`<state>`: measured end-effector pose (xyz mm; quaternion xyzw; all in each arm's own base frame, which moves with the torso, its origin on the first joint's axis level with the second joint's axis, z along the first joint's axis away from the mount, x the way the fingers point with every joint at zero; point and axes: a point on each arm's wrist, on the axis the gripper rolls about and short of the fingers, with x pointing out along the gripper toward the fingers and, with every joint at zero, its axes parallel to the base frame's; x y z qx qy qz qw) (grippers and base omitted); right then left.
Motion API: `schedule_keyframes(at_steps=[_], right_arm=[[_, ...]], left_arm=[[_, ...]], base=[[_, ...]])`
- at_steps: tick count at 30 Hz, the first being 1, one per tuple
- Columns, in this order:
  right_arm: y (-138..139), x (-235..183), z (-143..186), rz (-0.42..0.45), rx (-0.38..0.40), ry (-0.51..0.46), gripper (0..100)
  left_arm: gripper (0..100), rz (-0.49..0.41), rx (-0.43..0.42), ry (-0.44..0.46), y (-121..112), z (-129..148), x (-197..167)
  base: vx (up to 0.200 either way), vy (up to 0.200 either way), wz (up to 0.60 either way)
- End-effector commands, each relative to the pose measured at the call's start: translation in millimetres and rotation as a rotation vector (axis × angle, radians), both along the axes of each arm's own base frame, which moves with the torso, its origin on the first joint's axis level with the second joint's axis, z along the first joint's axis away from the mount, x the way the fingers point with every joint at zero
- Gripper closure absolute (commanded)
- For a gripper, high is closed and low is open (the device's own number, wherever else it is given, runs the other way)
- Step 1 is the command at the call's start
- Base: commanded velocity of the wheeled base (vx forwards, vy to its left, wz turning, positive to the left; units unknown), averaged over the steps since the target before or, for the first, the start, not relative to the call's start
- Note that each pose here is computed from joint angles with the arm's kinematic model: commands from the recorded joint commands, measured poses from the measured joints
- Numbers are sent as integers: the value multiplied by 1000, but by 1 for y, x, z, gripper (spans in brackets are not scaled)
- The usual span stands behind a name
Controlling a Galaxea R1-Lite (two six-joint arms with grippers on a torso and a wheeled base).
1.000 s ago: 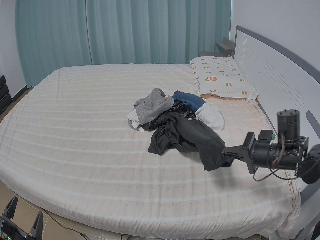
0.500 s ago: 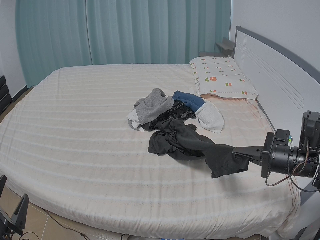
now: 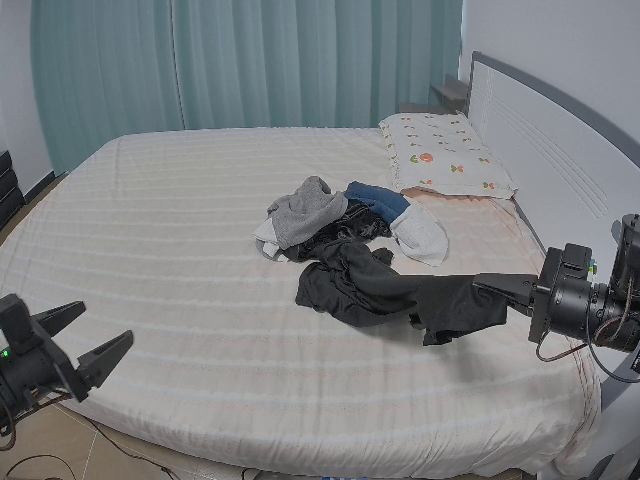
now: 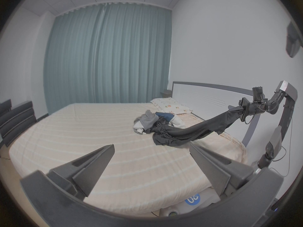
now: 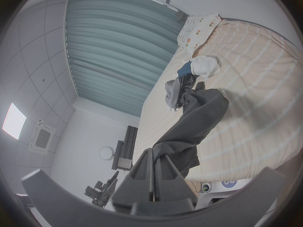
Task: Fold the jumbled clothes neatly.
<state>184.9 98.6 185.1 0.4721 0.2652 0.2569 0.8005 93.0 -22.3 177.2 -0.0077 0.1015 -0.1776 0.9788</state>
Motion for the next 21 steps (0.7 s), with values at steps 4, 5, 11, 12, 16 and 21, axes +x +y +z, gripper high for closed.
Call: schedule_keyframes(at_steps=[4,5,11,12,16,21], right_arm=[[3,-2,17,-66,35,-70,100],[5,-3,17,-56,37,-73,100],[6,-12,25,-35,58,-101,100],[6,-13,26,-35,61,-106,100],[6,-14,27,-32,63,-107,100],[10,-17,26,-12,64,-106,100]], left_arm=[[0,-229,9,357,-109,-84,116],[0,-234,18,360,-118,-91,123],[0,-286,30,329,-155,-123,137],[0,-298,27,317,-161,-126,138],[0,-325,22,301,-180,-135,148],[0,-327,21,302,-195,-150,165]], base=[[0,0,0],[0,0,0],[0,0,0],[0,0,0],[0,0,0],[0,0,0]])
